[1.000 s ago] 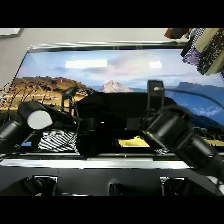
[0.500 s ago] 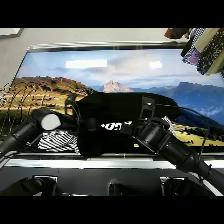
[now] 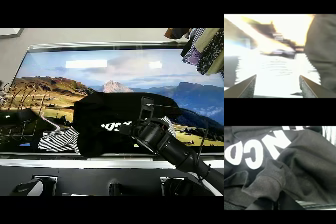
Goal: Fold the clothes and pants, and hang the long-sleeved shirts on hangers.
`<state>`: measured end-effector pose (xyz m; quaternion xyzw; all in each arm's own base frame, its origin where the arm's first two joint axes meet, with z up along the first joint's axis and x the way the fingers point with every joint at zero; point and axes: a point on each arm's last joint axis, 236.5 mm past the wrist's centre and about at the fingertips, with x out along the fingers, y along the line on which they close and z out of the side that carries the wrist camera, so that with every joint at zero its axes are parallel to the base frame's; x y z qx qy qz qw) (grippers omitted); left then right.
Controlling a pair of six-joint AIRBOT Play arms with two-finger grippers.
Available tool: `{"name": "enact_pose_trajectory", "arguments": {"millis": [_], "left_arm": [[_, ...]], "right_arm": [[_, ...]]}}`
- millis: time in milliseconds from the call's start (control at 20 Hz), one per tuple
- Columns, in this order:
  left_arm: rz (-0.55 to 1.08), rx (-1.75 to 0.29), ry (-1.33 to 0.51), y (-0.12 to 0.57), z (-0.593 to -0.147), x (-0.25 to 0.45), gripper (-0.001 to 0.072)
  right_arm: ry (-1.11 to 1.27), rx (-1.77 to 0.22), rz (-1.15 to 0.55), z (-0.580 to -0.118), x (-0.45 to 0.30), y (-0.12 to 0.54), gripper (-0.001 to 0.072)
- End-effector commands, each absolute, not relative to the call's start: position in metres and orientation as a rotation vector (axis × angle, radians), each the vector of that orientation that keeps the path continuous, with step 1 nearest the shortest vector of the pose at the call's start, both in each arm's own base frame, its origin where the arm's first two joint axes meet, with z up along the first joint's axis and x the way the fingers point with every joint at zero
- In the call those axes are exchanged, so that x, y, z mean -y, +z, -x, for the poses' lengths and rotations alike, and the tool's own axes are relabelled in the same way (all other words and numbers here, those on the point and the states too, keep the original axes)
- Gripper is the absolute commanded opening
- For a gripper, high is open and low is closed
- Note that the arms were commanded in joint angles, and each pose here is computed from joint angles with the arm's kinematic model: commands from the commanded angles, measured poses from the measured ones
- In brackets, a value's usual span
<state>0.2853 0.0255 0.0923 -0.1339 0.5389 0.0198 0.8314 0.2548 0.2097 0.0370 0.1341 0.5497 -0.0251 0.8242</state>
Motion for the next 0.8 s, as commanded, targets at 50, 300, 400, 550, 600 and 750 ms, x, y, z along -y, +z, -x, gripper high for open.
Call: {"name": "enact_pose_trajectory", "arguments": {"millis": [50, 300, 400, 550, 600, 750], "left_arm": [[0.351, -1.120, 0.248, 0.079, -0.268, -0.108, 0.0605], [0.379, -1.197, 0.266, 0.021, -0.285, -0.149, 0.0605], [0.392, -1.249, 0.248, -0.002, -0.289, -0.152, 0.0605], [0.353, -1.300, 0.193, -0.026, -0.294, -0.154, 0.0605], [0.326, -1.325, 0.156, -0.034, -0.293, -0.153, 0.0605], [0.272, -1.368, 0.083, -0.051, -0.292, -0.153, 0.0605]], "right_arm": [[-0.055, -1.171, -0.286, -0.255, -0.209, 0.036, 0.0030], [-0.055, -1.172, -0.285, -0.255, -0.209, 0.036, 0.0030], [-0.059, -1.174, -0.283, -0.254, -0.208, 0.036, 0.0030], [-0.074, -1.186, -0.273, -0.251, -0.205, 0.034, 0.0030], [-0.079, -1.189, -0.269, -0.250, -0.203, 0.034, 0.0030], [-0.089, -1.199, -0.264, -0.248, -0.201, 0.033, 0.0030]]}}
